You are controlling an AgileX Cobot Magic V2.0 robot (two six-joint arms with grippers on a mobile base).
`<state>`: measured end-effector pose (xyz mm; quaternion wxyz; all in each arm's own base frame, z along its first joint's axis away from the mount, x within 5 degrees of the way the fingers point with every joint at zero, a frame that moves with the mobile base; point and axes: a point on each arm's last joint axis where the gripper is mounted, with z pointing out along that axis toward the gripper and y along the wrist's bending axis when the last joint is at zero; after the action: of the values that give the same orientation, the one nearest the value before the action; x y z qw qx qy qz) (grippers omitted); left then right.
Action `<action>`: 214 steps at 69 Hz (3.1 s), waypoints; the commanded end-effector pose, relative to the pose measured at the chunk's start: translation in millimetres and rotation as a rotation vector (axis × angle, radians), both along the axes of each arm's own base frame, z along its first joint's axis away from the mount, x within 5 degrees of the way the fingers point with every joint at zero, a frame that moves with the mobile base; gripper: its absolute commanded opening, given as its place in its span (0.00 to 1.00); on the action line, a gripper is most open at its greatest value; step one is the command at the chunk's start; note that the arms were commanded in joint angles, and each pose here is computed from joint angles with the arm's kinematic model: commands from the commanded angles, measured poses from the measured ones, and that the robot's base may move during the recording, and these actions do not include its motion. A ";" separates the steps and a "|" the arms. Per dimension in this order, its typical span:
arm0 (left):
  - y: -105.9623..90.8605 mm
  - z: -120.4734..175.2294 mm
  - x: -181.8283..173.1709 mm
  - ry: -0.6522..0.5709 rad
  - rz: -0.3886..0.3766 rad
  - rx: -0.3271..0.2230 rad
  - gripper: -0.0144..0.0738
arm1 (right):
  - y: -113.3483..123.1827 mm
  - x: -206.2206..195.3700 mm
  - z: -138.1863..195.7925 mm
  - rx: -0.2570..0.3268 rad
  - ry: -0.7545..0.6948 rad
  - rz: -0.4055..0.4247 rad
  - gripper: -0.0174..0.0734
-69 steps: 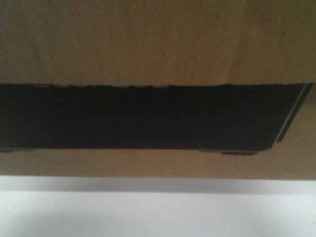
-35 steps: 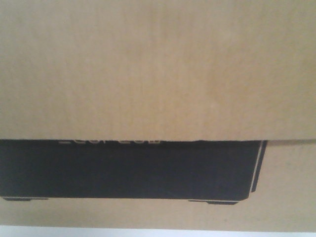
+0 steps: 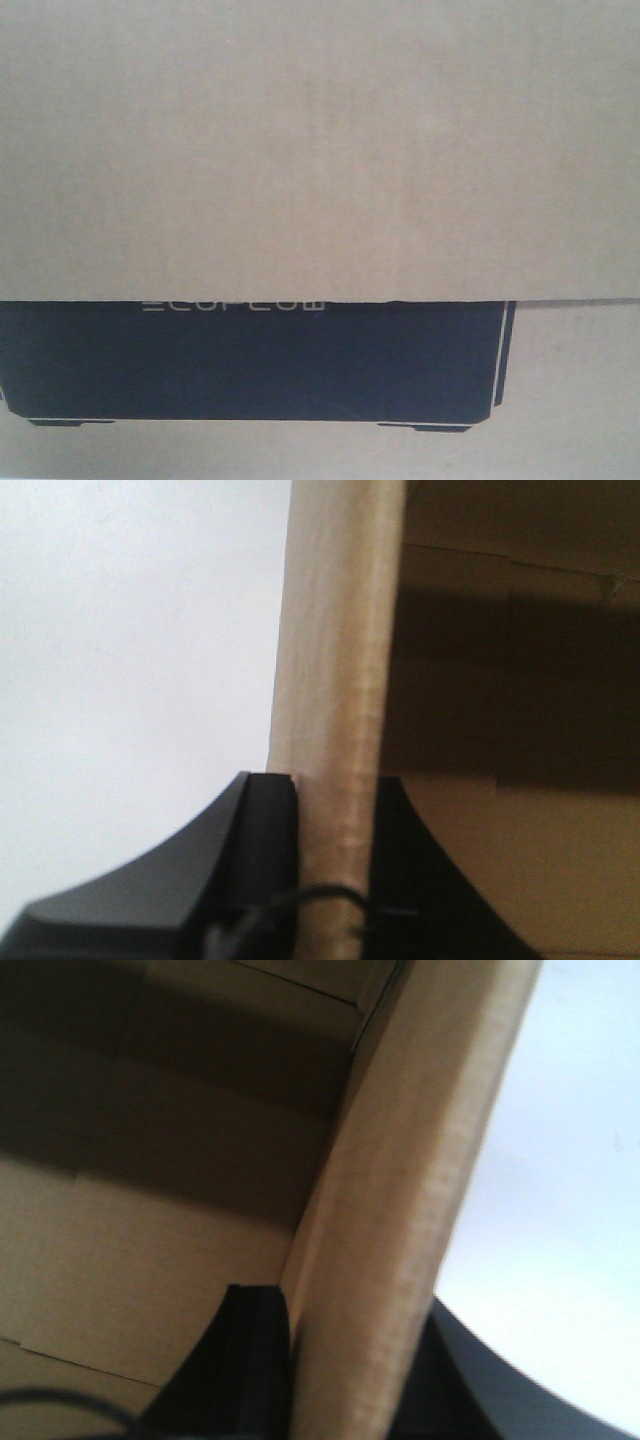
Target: Grab box from left shelf to table start
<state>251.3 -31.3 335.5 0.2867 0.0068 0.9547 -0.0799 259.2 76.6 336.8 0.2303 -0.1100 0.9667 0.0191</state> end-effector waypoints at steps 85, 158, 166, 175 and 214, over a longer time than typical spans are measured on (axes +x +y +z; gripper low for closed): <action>-10.7 52.3 3.1 -0.143 -0.017 -0.113 0.78 | 0.9 -2.8 39.8 0.066 -0.189 -0.013 0.73; 13.8 140.8 -143.4 -0.660 0.002 -0.021 0.05 | -44.4 -124.4 114.7 0.147 -0.679 -0.026 0.26; 16.4 121.6 -157.3 -0.710 0.013 -0.017 0.05 | -47.6 -137.1 95.8 0.162 -0.725 -0.015 0.26; 18.6 99.9 -174.7 -0.775 0.022 -0.025 0.05 | -52.3 -154.6 78.6 0.184 -0.795 -0.003 0.26; 28.8 -8.0 -246.8 -1.124 0.049 -0.011 0.05 | -69.7 -218.5 -5.4 0.266 -1.054 0.028 0.26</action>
<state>7.6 -4.1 327.3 0.7112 0.0243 0.6994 -0.0666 44.2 7.6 325.0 0.6475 -0.0825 0.7527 0.0862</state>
